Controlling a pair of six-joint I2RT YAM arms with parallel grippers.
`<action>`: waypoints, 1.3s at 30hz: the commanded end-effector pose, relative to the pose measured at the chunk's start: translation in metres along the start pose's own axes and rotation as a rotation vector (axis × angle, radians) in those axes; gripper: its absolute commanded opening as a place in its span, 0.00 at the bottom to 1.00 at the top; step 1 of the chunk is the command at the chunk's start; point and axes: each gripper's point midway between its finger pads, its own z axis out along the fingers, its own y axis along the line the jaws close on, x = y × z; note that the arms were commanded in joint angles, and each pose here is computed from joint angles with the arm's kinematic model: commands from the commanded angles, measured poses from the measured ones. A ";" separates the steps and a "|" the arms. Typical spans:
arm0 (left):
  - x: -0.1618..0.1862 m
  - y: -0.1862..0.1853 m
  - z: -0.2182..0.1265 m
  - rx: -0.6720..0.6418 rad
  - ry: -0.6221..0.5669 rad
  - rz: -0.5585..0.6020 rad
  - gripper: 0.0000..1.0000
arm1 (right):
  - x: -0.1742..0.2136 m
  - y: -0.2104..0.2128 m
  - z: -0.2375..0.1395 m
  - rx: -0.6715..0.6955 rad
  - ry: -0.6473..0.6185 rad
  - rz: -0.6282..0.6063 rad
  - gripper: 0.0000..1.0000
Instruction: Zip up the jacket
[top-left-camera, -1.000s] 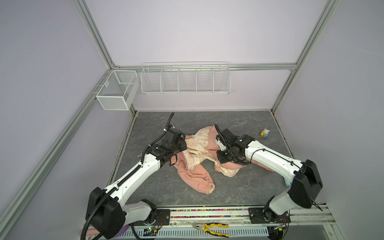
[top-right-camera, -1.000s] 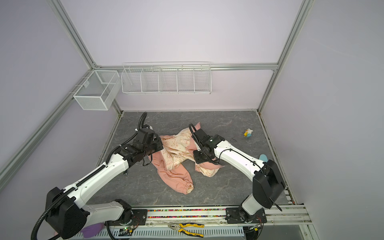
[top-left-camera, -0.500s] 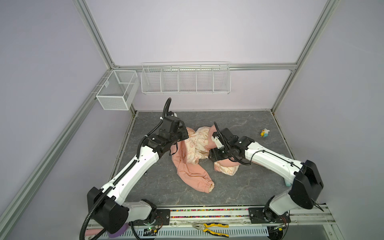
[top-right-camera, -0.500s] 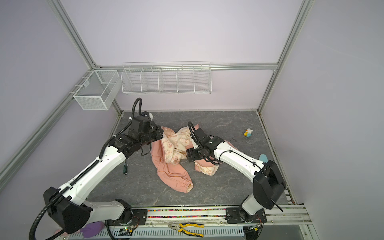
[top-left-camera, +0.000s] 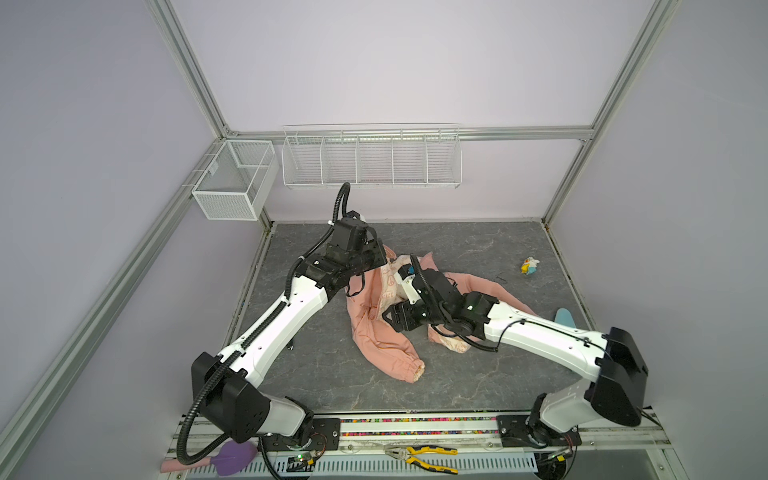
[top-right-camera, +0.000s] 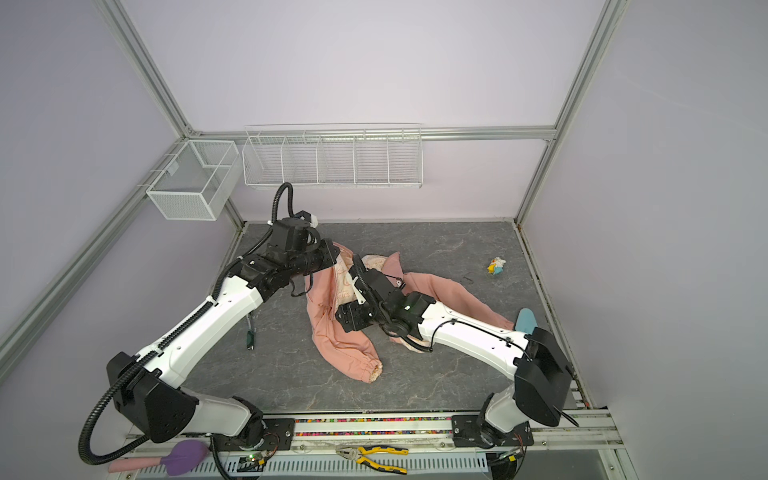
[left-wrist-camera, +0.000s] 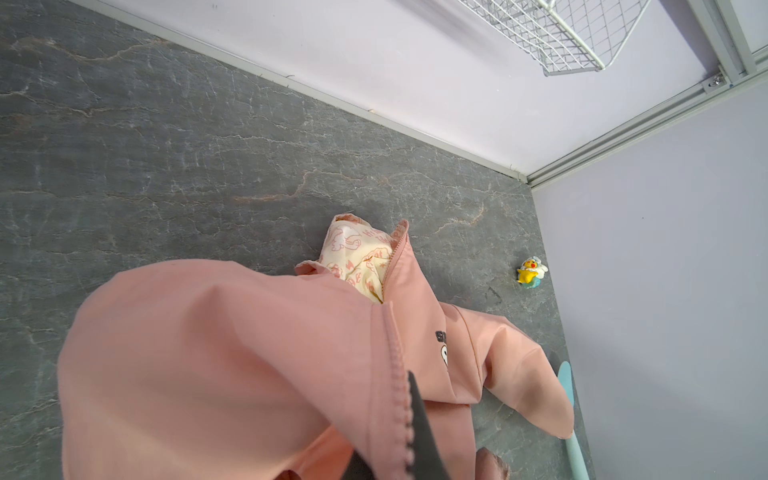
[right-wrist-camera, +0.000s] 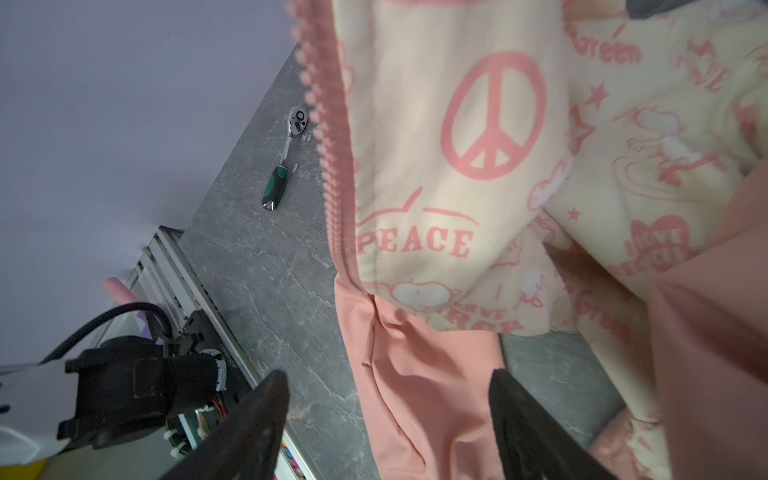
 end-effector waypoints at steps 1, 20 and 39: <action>-0.021 -0.020 -0.008 0.072 -0.055 -0.016 0.00 | -0.020 0.014 0.016 -0.023 -0.075 0.065 0.84; -0.015 -0.004 -0.013 0.016 -0.072 -0.006 0.00 | -0.028 -0.025 0.017 0.157 -0.113 0.193 0.20; 0.048 0.091 -0.047 -0.249 -0.011 -0.038 0.65 | -0.013 -0.028 -0.042 -0.042 0.108 0.039 0.07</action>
